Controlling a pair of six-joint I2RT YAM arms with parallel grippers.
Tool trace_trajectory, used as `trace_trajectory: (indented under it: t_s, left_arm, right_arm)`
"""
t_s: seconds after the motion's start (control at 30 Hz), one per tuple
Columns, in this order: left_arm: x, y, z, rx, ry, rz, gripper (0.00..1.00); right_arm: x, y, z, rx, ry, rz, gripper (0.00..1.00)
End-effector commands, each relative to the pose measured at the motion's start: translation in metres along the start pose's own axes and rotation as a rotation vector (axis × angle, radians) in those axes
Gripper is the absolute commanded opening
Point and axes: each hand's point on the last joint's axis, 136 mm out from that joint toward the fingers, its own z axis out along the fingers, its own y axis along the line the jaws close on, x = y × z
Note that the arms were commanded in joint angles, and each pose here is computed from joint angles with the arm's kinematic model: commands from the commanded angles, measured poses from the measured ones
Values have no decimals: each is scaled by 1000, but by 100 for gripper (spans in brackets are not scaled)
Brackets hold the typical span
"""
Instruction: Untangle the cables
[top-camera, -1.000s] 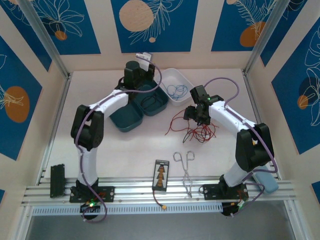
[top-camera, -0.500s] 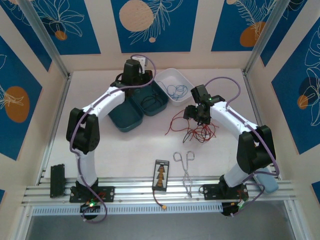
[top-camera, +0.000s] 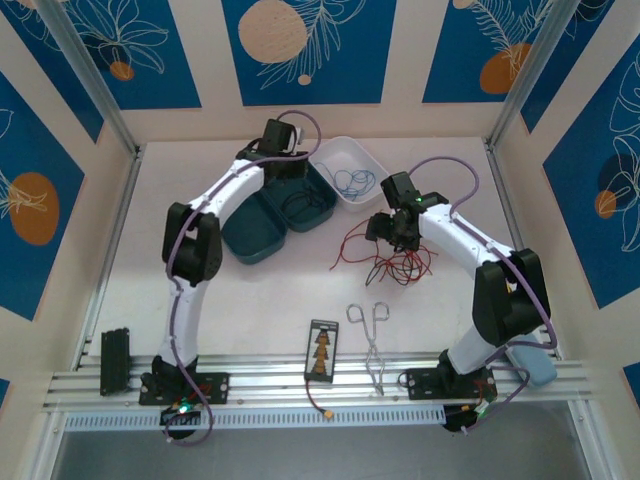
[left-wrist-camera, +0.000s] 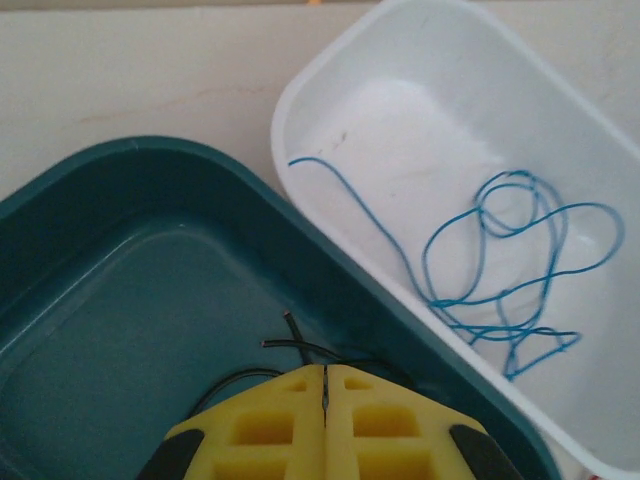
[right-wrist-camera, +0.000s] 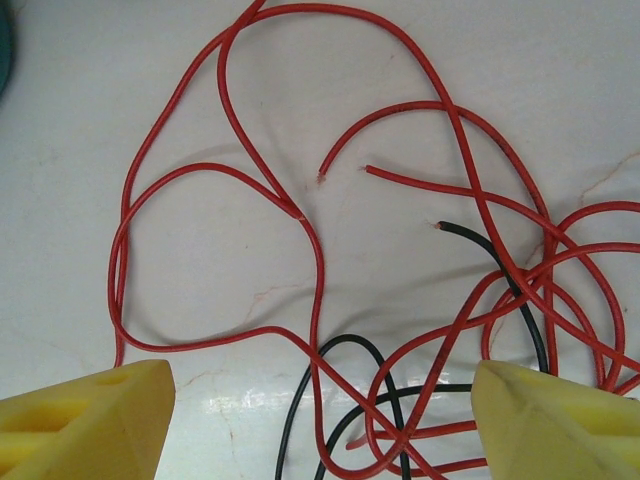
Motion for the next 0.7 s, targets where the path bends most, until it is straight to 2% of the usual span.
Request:
trace_trajectory:
  t_s: [0.0, 0.33, 0.43, 0.6, 0.67]
  left_arm:
    - [17, 19, 8, -62, 99, 49, 0]
    - [22, 38, 35, -145, 124, 134, 3]
    - [24, 43, 41, -165, 122, 147, 10]
    - [21, 41, 42, -157, 113, 148, 32]
    - [16, 39, 38, -154, 100, 148, 36]
  right_arm:
    - [6, 5, 7, -10, 37, 0, 78]
    - [3, 9, 8, -11, 38, -6, 78]
    - [3, 9, 8, -9, 38, -9, 78]
    - [4, 9, 8, -8, 40, -10, 78]
    - [3, 10, 7, -10, 38, -10, 78]
